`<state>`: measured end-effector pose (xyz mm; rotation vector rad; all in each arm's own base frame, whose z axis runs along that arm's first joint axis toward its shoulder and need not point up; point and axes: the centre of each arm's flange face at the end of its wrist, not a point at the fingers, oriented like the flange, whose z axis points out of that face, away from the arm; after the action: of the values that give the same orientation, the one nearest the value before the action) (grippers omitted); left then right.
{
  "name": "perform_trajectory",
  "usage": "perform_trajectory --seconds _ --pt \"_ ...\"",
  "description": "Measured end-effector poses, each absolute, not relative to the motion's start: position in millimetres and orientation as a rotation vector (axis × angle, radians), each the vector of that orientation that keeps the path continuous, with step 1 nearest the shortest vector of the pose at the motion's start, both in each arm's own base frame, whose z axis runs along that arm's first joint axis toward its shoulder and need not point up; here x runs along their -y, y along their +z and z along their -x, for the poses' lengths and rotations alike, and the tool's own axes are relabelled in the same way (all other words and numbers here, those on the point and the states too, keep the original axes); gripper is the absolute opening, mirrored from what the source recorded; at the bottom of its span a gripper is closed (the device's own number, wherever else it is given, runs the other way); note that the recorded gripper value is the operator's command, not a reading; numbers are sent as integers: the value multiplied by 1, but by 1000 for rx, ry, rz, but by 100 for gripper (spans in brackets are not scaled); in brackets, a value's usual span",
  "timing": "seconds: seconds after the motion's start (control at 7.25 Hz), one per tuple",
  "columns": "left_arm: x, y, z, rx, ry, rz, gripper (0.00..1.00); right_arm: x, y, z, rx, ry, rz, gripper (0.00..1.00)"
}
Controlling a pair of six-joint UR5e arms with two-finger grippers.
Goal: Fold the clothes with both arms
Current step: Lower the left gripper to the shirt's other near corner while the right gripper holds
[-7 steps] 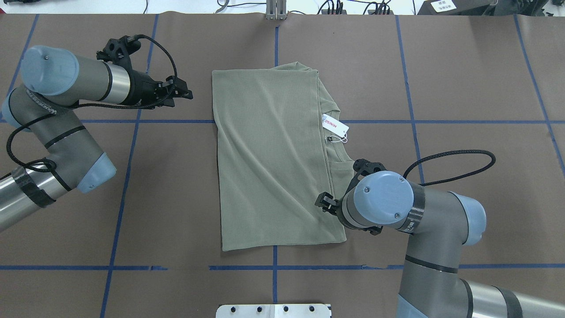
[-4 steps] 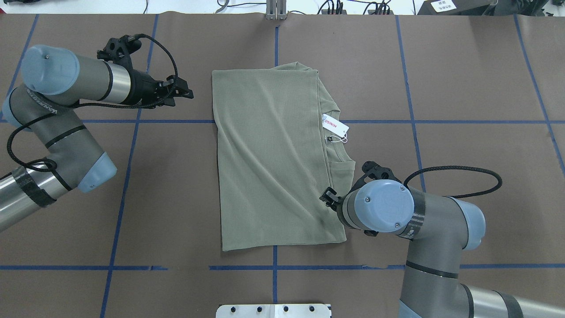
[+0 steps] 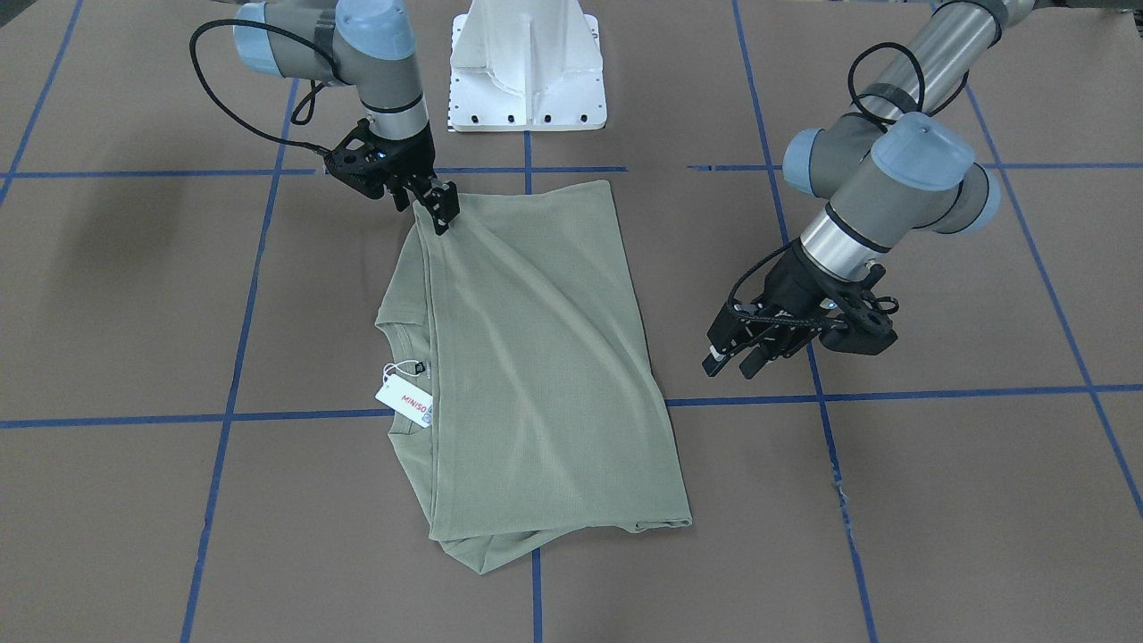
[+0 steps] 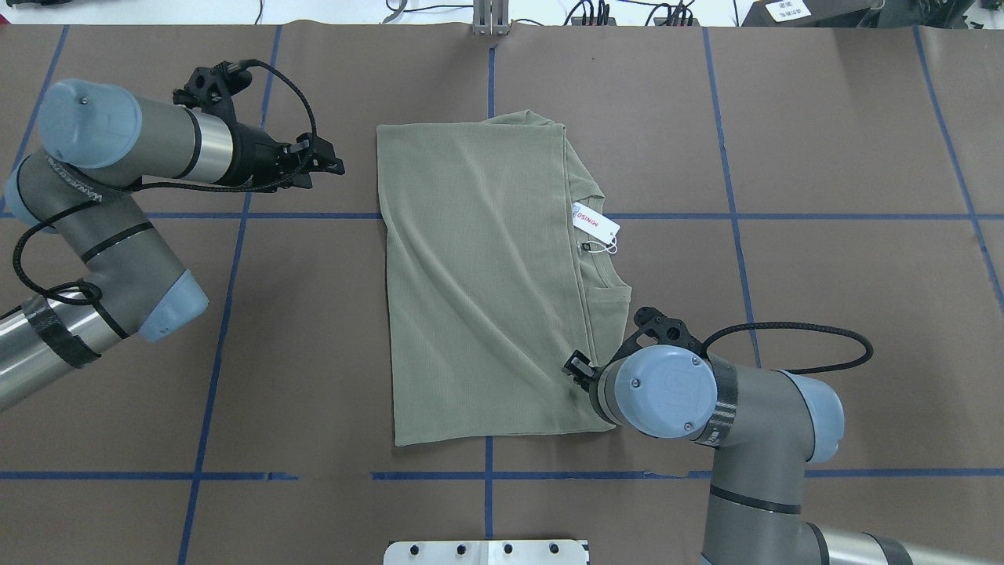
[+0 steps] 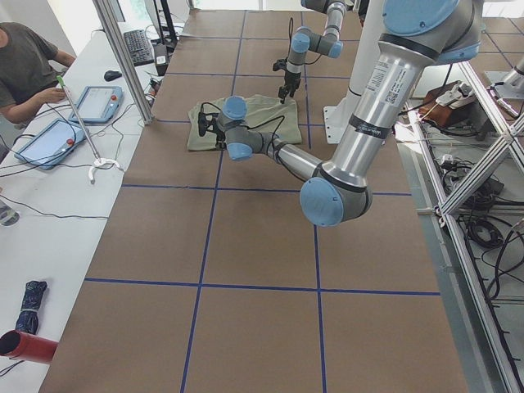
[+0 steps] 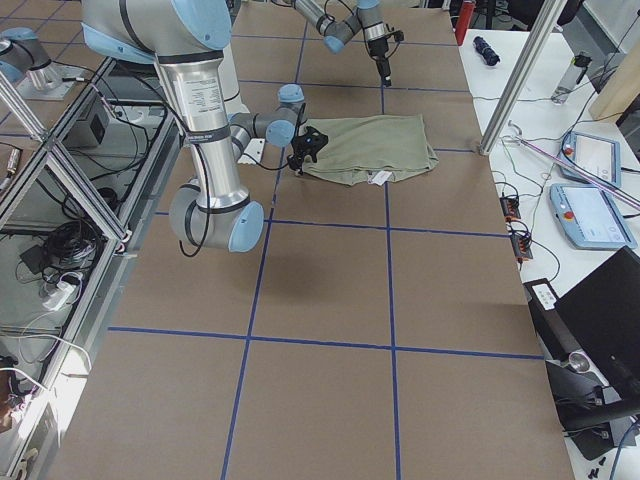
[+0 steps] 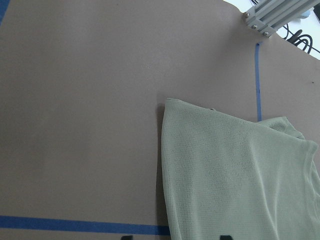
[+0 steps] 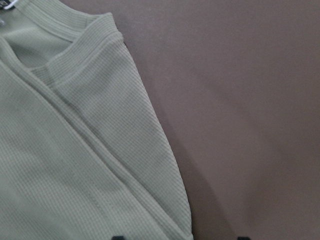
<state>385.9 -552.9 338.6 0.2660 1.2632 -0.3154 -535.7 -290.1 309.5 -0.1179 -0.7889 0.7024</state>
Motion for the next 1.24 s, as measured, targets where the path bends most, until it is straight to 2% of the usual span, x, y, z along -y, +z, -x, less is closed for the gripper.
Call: perform_trajectory --seconds 0.14,0.28,0.41,1.24 --pt "553 338 -386 -1264 -315 -267 66 289 311 537 787 701 118 35" --pt "553 338 -386 -1264 -315 -267 66 289 310 537 787 701 119 13" --pt "552 339 -386 -1263 -315 -266 66 288 309 538 788 701 120 0" --pt "549 340 -383 -1268 -331 -252 66 287 296 530 818 685 130 0"
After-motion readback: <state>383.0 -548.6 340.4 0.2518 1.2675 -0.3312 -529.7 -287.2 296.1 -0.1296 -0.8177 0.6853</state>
